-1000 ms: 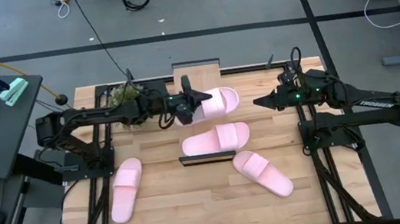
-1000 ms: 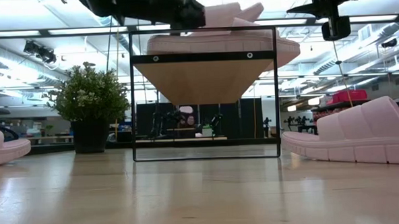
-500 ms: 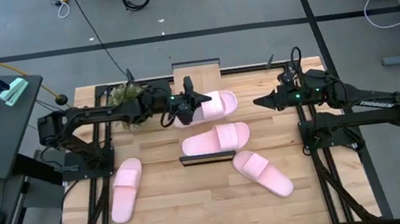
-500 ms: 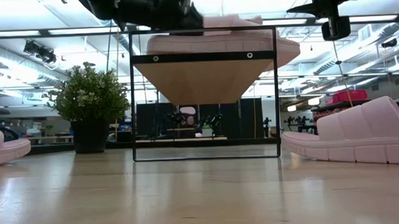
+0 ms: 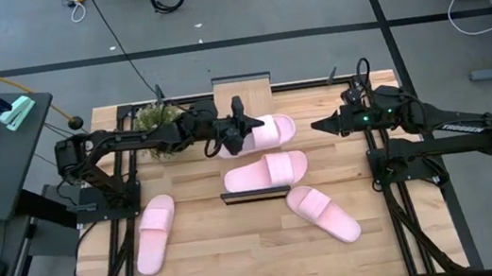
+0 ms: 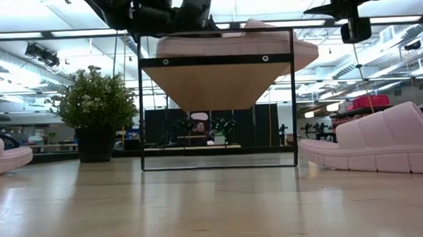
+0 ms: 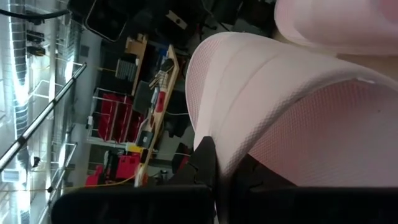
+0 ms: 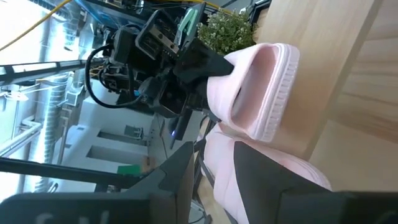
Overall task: Pick and place slides into the shelf
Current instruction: Put the pink slide on the shelf
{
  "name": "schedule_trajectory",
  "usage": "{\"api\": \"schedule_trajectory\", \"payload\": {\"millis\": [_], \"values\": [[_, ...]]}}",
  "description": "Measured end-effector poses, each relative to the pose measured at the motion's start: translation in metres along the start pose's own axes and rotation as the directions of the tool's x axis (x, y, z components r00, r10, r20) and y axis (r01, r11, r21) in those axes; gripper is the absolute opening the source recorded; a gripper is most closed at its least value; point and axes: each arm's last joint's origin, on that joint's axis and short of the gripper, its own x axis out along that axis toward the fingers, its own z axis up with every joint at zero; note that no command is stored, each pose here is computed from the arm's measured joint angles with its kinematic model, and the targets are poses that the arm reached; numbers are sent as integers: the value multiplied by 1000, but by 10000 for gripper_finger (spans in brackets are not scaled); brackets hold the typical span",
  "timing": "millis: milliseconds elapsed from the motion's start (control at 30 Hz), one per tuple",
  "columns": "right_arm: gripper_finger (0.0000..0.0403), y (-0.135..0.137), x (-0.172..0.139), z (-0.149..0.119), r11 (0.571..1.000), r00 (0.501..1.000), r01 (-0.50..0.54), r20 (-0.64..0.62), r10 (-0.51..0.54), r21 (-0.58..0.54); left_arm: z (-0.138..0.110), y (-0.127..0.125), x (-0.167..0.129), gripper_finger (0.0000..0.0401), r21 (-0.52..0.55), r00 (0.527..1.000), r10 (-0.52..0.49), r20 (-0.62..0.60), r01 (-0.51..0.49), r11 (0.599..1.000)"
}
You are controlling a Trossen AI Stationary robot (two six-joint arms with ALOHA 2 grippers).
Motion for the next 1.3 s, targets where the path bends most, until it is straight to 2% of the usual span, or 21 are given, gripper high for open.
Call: {"api": "schedule_trajectory", "payload": {"millis": [467, 833, 1033, 1300], "values": [[120, -1, 3, 0, 1000, 1000, 14, -6, -14, -2, 13, -4, 2, 10, -34, 999, -30, 14, 31, 999], [120, -1, 3, 0, 1000, 1000, 14, -5, -14, -2, 13, -6, 2, 10, -56, 999, -46, 2, 46, 997], [120, -1, 3, 0, 1000, 1000, 14, -6, -14, -1, 14, -13, 8, 29, -55, 998, -62, 7, 62, 997], [120, -1, 3, 0, 1000, 1000, 14, -6, -14, 1, 17, -16, 10, 15, -53, 997, -71, 11, 71, 996]]}}
